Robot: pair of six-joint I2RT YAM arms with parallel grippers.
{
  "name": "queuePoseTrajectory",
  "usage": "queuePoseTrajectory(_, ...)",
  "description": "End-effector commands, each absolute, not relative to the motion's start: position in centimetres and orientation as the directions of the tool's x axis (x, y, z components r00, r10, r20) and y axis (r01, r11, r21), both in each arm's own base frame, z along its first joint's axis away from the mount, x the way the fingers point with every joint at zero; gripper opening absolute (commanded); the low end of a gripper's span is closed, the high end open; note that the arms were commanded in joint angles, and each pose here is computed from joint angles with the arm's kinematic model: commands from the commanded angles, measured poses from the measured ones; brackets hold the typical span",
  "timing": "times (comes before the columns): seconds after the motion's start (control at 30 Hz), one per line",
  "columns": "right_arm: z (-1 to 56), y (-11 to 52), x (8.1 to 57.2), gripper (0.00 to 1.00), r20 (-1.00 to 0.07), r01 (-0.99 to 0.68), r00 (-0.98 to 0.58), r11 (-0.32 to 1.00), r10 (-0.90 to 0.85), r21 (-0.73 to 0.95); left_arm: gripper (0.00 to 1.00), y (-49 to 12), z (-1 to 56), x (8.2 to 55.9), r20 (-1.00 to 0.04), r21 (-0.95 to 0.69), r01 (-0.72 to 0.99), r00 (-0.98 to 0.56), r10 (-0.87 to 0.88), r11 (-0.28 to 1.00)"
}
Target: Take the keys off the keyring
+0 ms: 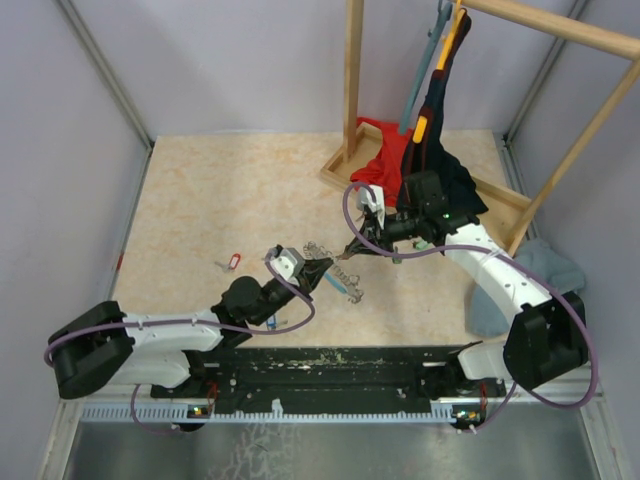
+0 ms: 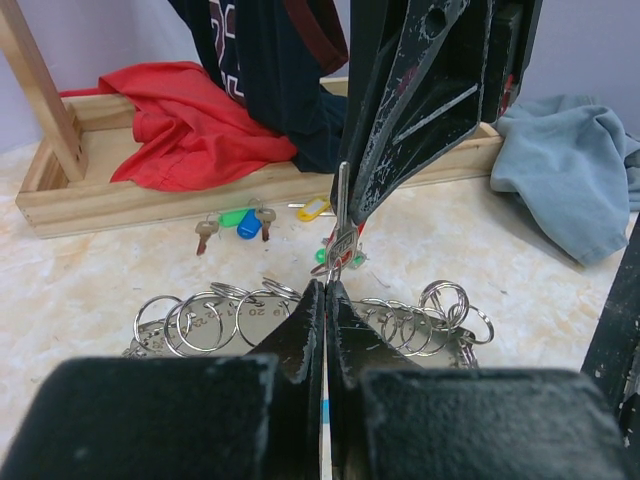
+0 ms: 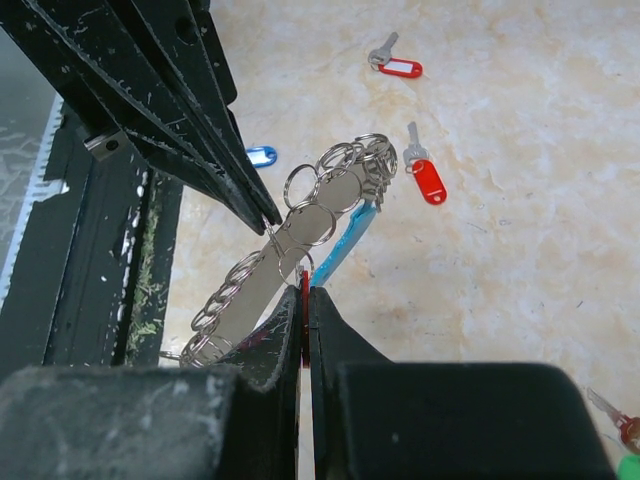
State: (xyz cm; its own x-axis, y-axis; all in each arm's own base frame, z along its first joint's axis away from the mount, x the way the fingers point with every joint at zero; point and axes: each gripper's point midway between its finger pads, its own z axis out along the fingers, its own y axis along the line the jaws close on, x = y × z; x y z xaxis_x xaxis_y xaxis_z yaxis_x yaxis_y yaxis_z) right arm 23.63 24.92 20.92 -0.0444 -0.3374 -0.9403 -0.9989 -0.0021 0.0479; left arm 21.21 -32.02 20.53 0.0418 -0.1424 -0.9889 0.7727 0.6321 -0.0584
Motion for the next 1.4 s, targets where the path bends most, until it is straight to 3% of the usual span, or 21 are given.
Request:
queuePoseTrajectory(0.0,21.2,25.0,23.7,0.0,-0.95,-0.999,-0.01,-0.035,-0.313,0.022,0.0,-31.5,24.5,21.1,-0.958,-0.081,0.78,0.111,-0.264,0.621)
queuePoseTrajectory(0.2,21.0,25.1,23.3,0.01,-0.954,-0.998,-0.01,-0.057,-0.3,0.028,0.0,-31.7,24.6,21.3,-0.956,-0.081,0.784,0.115,-0.272,0.616)
queuePoseTrajectory(0.53,21.8,25.1,23.3,0.32,-0.957,-0.998,-0.014,-0.055,-0.291,0.031,0.0,-31.8,24.0,21.4,-0.956,-0.077,0.791,0.115,-0.27,0.606)
queuePoseTrajectory(0.73,23.3,25.3,22.4,0.42,-0.97,-0.997,0.005,-0.081,-0.244,0.016,0.0,-32.2,23.9,20.8,-0.955,-0.065,0.818,0.116,-0.275,0.572)
queuePoseTrajectory(1.37,22.1,26.6,21.3,0.29,-0.979,-0.986,-0.057,-0.142,-0.198,0.087,0.0,-32.5,24.4,20.2,-0.942,-0.068,0.842,0.122,-0.312,0.535)
